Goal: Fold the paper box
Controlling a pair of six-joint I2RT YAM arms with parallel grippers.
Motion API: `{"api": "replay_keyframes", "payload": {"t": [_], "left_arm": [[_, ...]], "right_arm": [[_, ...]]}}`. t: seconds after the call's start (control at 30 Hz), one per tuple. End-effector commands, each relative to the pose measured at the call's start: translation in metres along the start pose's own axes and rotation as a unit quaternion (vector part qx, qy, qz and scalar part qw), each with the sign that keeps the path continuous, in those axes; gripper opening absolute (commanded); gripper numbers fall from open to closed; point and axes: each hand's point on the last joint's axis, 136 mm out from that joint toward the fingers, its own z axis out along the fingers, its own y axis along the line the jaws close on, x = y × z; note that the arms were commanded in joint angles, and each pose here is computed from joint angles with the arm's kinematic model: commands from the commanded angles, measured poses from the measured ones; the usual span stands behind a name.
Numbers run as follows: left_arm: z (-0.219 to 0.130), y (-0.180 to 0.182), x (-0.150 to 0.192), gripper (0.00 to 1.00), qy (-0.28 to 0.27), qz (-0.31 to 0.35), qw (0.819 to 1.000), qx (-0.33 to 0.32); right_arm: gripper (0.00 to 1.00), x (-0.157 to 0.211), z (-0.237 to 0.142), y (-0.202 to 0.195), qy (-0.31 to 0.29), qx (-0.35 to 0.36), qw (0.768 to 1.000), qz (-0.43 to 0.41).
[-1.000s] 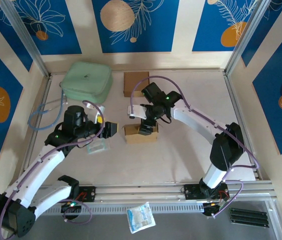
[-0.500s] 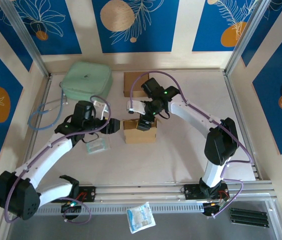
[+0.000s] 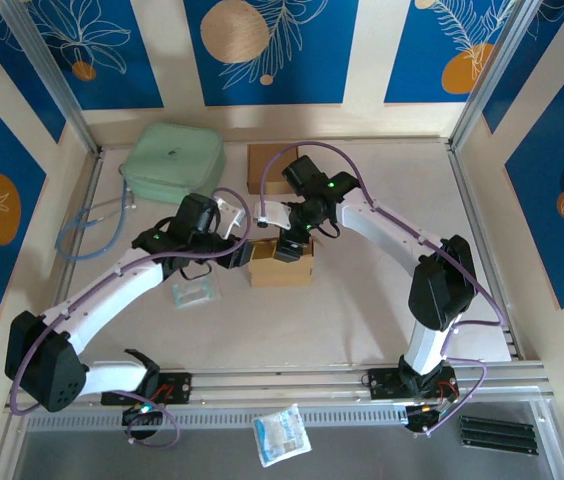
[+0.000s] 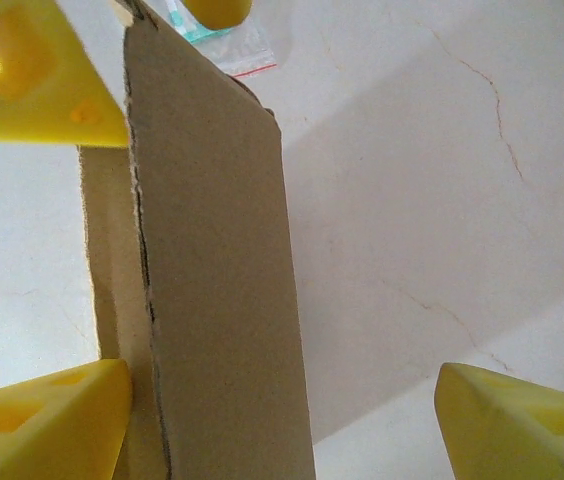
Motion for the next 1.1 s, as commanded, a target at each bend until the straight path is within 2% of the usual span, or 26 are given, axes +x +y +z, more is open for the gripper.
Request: {"api": "replay_keyframes", "payload": {"t": [0.0,0.1,0.47,0.63,0.7,0.8,0.9,1.07], "left_arm": [[-0.001,0.002,-0.003,0.36,0.004,0.013,1.000,-0.018],[0.001,-0.005,-0.007,0.29,-0.007,0.006,1.000,0.002],[0.004,-0.006,-0.008,0.22,-0.007,0.013,1.000,-0.001],[0.004,-0.008,-0.011,0.21,-0.009,0.014,1.000,-0.001],[0.003,-0.007,-0.013,0.21,-0.009,0.014,1.000,-0.002],[0.002,-0.010,-0.015,0.21,-0.011,0.016,1.000,0.000],[-0.001,-0.011,-0.016,0.20,-0.011,0.017,1.000,-0.002],[-0.004,-0.013,-0.017,0.19,-0.013,0.023,1.000,-0.001]], "right_arm": [[0.80,0.001,-0.002,-0.001,0.006,-0.004,1.000,0.000],[0.81,-0.004,-0.006,-0.003,-0.003,0.006,1.000,0.004],[0.88,-0.035,-0.054,0.008,-0.105,0.040,0.993,0.029],[0.90,-0.048,-0.083,0.016,-0.171,0.068,0.981,0.065],[0.91,-0.048,-0.097,0.012,-0.203,0.098,0.968,0.106],[0.94,-0.031,-0.114,0.001,-0.245,0.137,0.937,0.210],[0.95,0.001,-0.121,-0.003,-0.262,0.142,0.901,0.316],[0.91,0.043,-0.102,0.014,-0.240,0.112,0.893,0.364]]}}
